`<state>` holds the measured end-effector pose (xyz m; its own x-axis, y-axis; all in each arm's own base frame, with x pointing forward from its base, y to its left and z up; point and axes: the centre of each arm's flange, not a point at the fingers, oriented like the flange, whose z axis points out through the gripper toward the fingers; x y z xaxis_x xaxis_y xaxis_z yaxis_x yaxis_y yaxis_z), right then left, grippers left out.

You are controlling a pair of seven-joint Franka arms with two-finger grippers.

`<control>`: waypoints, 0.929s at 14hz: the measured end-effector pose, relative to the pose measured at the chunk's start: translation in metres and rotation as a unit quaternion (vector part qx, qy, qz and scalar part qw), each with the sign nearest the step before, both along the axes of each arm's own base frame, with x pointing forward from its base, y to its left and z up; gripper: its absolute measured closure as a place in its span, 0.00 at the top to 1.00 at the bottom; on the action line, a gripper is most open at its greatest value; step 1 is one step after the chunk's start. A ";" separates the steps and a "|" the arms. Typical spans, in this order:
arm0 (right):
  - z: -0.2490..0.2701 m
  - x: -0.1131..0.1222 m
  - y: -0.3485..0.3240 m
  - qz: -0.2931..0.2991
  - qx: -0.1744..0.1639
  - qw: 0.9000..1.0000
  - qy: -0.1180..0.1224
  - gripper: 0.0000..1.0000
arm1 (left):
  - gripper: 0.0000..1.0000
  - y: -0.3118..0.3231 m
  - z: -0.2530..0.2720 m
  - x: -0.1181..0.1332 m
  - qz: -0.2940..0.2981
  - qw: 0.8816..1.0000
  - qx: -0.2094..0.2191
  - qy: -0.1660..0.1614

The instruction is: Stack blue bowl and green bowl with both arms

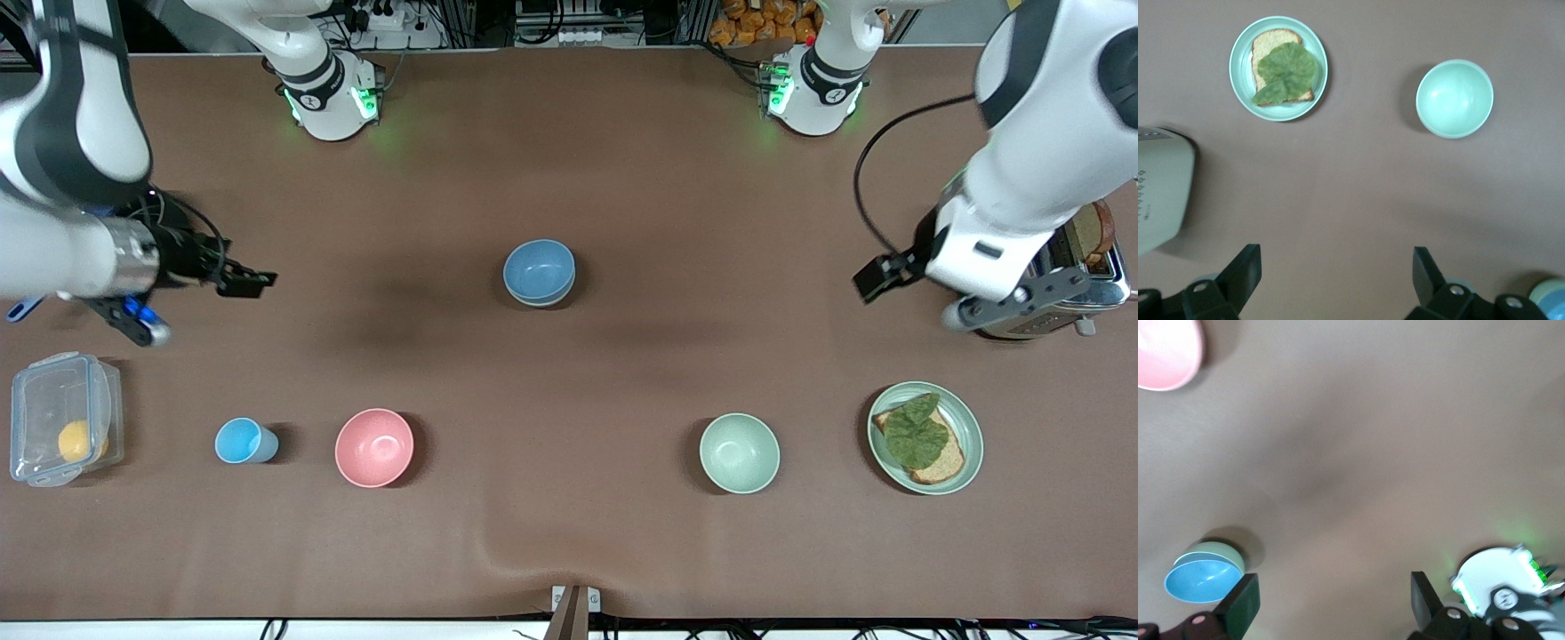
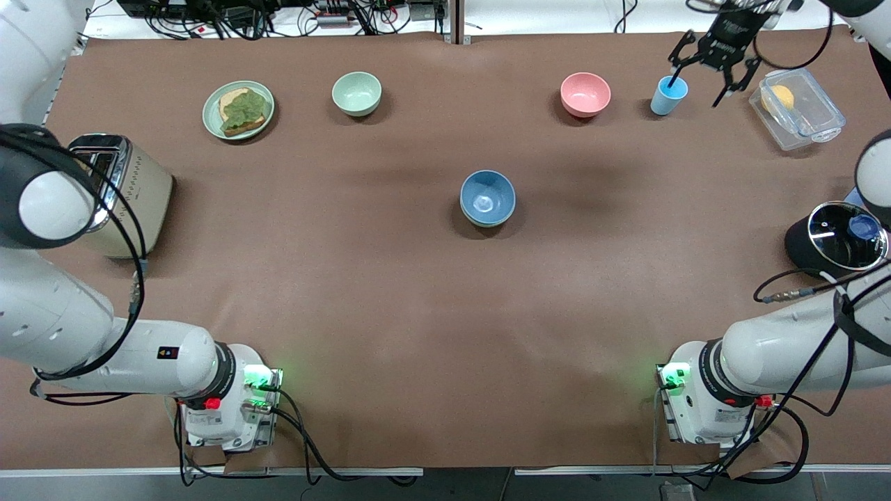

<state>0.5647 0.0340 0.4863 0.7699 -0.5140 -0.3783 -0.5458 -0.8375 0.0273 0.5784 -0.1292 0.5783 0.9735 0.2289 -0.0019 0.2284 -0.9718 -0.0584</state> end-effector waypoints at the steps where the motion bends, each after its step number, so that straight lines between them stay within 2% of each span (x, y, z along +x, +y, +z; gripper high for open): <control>1: 0.023 -0.006 0.005 0.012 -0.010 1.000 -0.024 1.00 | 1.00 0.012 0.007 -0.008 -0.015 1.000 -0.002 0.009; 4: 0.085 -0.028 0.007 0.069 -0.025 0.993 -0.096 1.00 | 1.00 0.046 0.030 -0.030 -0.061 0.998 -0.007 0.029; 6: 0.107 -0.037 0.000 0.131 -0.035 0.983 -0.127 1.00 | 1.00 0.059 0.040 -0.038 -0.079 0.996 -0.007 0.033; 10: 0.108 -0.035 -0.009 0.228 -0.029 0.962 -0.151 1.00 | 1.00 0.058 0.050 -0.041 -0.082 0.996 -0.022 0.025; 13: 0.101 -0.031 -0.009 0.254 -0.029 0.955 -0.152 1.00 | 1.00 0.057 0.052 -0.041 -0.083 0.996 -0.023 0.022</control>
<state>0.5332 0.0249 0.5868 0.9951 -0.0577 -0.0799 -0.0589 -0.9982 -0.0135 0.5379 -0.0719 0.6306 0.9966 0.0627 -0.0528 0.0617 -0.9979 -0.0202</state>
